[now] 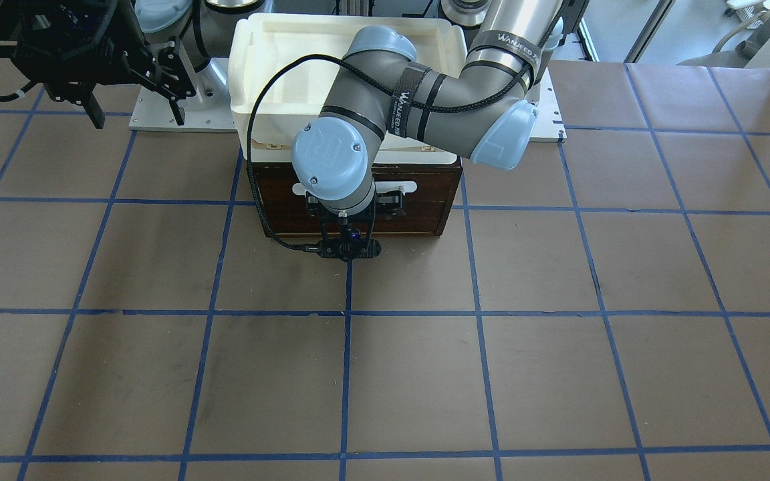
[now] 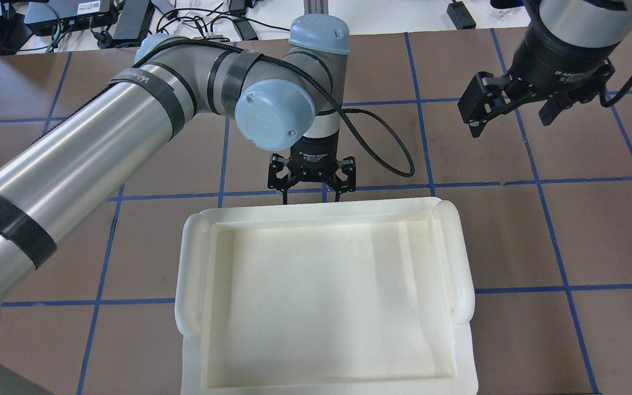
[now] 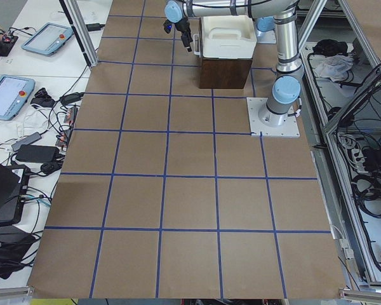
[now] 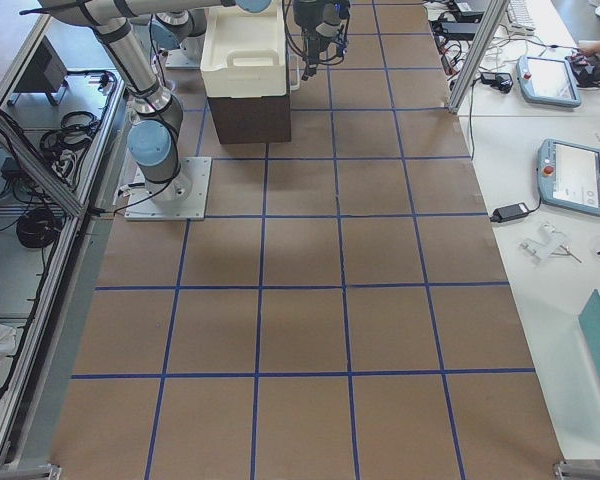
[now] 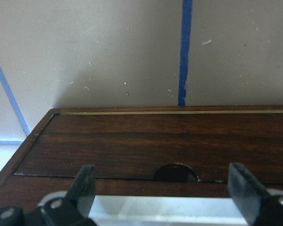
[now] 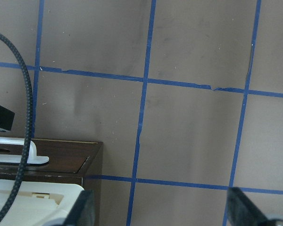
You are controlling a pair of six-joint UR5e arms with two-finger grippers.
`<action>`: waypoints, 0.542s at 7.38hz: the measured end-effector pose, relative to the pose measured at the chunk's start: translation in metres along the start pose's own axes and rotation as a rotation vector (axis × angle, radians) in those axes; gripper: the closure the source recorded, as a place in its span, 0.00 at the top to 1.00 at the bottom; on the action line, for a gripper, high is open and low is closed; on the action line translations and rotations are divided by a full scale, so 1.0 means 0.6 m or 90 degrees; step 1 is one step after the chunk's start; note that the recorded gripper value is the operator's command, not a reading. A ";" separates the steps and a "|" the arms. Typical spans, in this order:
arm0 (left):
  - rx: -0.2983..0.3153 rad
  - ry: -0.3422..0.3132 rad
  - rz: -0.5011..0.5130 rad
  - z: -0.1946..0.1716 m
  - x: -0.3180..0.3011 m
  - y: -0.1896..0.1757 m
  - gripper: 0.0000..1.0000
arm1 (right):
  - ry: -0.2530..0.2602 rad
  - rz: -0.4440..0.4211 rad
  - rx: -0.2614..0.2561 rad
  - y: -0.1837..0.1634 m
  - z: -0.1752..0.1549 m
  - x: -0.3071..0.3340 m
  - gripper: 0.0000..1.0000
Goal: Put scissors in drawer and close it
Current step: 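Push the drawer shut with the left gripper, away from the robot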
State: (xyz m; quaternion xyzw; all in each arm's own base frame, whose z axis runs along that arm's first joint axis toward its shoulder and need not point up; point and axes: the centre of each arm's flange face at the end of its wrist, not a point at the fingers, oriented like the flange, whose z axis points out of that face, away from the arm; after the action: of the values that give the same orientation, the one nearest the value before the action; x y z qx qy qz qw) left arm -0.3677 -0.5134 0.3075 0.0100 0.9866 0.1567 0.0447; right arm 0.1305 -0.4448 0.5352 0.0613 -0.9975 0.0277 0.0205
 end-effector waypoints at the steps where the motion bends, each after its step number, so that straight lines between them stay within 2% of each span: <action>1: 0.029 0.012 0.001 -0.022 -0.017 -0.010 1.00 | 0.001 -0.001 0.001 0.000 0.000 -0.001 1.00; 4: 0.104 0.043 0.003 -0.133 -0.127 0.015 1.00 | 0.000 -0.002 0.002 0.001 -0.002 -0.002 1.00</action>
State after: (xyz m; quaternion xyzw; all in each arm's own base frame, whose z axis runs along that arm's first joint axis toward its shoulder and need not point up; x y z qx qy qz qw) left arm -0.2990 -0.5323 0.3924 0.0109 0.9970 0.0764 0.0102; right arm 0.1316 -0.4442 0.5361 0.0630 -0.9974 0.0296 0.0202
